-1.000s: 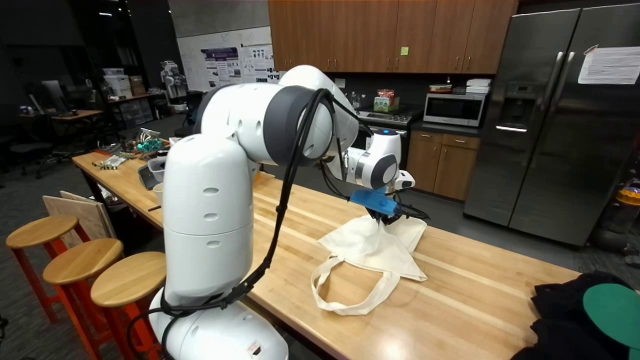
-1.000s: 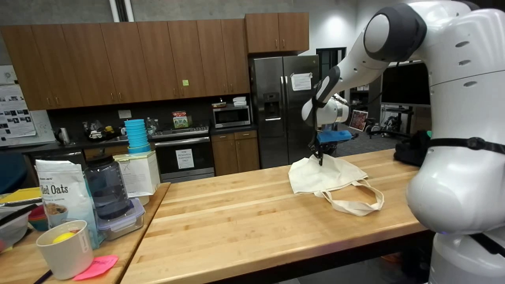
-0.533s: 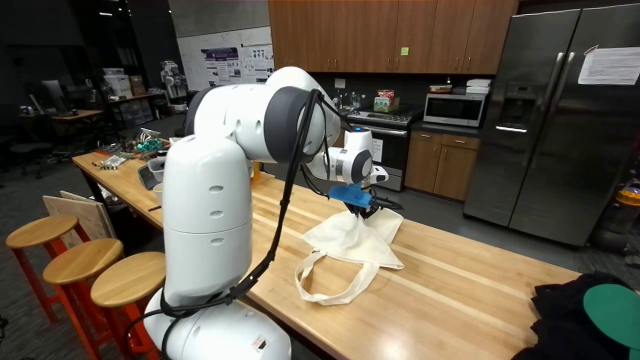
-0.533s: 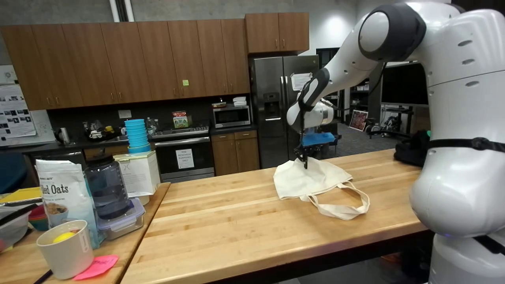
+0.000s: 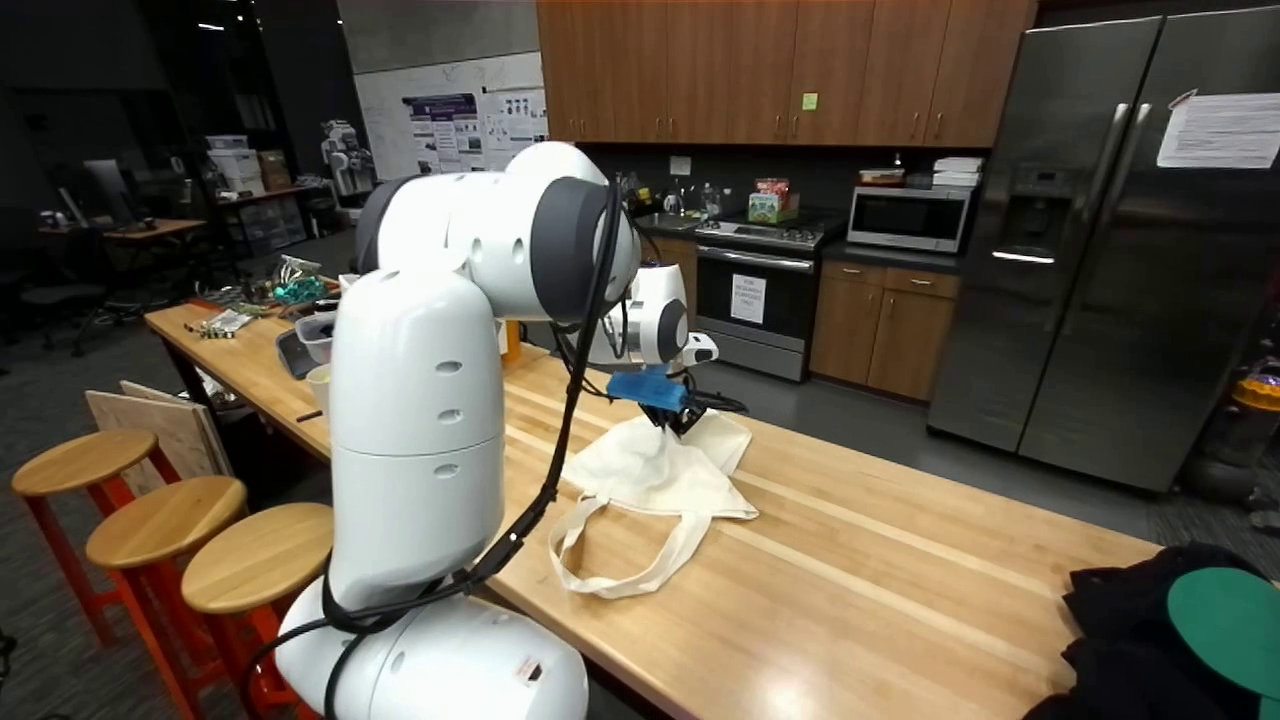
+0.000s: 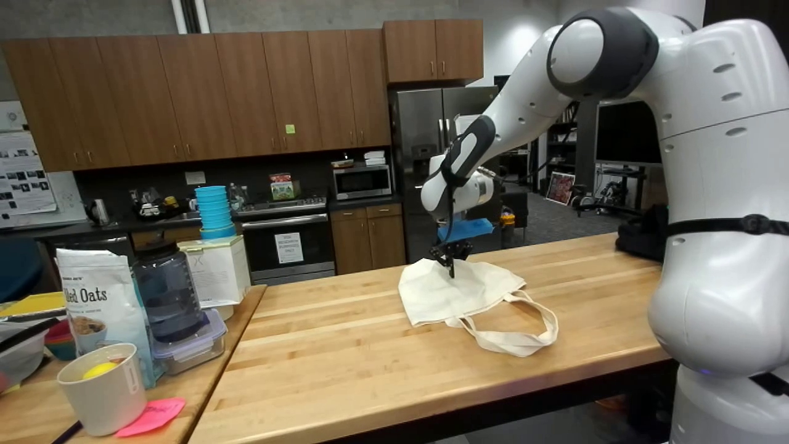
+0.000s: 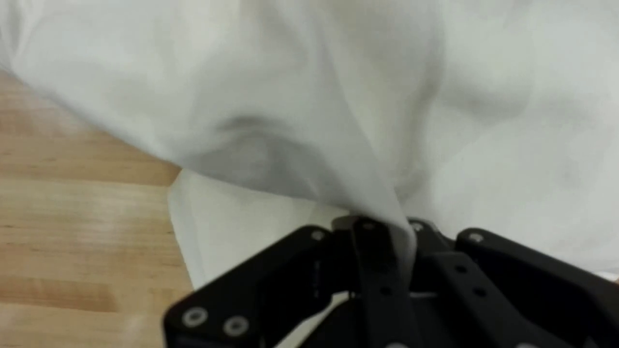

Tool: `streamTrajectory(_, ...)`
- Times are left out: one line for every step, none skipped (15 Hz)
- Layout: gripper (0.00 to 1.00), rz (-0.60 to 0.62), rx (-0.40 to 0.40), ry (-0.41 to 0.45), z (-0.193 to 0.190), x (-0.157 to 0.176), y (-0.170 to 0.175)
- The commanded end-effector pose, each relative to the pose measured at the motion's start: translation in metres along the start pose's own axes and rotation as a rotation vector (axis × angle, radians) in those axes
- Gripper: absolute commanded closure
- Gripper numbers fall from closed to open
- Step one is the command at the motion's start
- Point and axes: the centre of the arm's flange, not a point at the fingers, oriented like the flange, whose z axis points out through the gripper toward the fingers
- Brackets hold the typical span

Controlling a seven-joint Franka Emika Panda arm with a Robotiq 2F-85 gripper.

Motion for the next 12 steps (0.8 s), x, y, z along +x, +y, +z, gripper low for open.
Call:
streamTrajectory(0.99, -0.006, -0.035, -0.002, 0.006, -0.007, -0.036)
streamTrajectory(0.99, -0.01, -0.042, 0.0, 0.007, -0.009, -0.046)
streamTrajectory(0.99, -0.016, -0.049, 0.003, 0.007, -0.011, -0.059)
streamTrajectory(0.99, -0.023, -0.056, 0.007, 0.007, -0.014, -0.071)
streamTrajectory(0.99, -0.032, -0.062, 0.011, 0.007, -0.017, -0.081)
streamTrajectory(0.99, -0.042, -0.069, 0.018, 0.005, -0.019, -0.094)
streamTrajectory(0.99, -0.053, -0.075, 0.023, 0.004, -0.022, -0.105)
streamTrajectory(0.99, -0.065, -0.08, 0.029, 0.004, -0.024, -0.119)
streamTrajectory(0.99, -0.077, -0.084, 0.034, 0.003, -0.027, -0.129)
streamTrajectory(0.99, -0.09, -0.086, 0.039, 0.002, -0.03, -0.142)
streamTrajectory(0.99, -0.107, -0.087, 0.036, 0.001, -0.033, -0.151)
streamTrajectory(0.99, -0.124, -0.087, 0.027, 0.001, -0.037, -0.159)
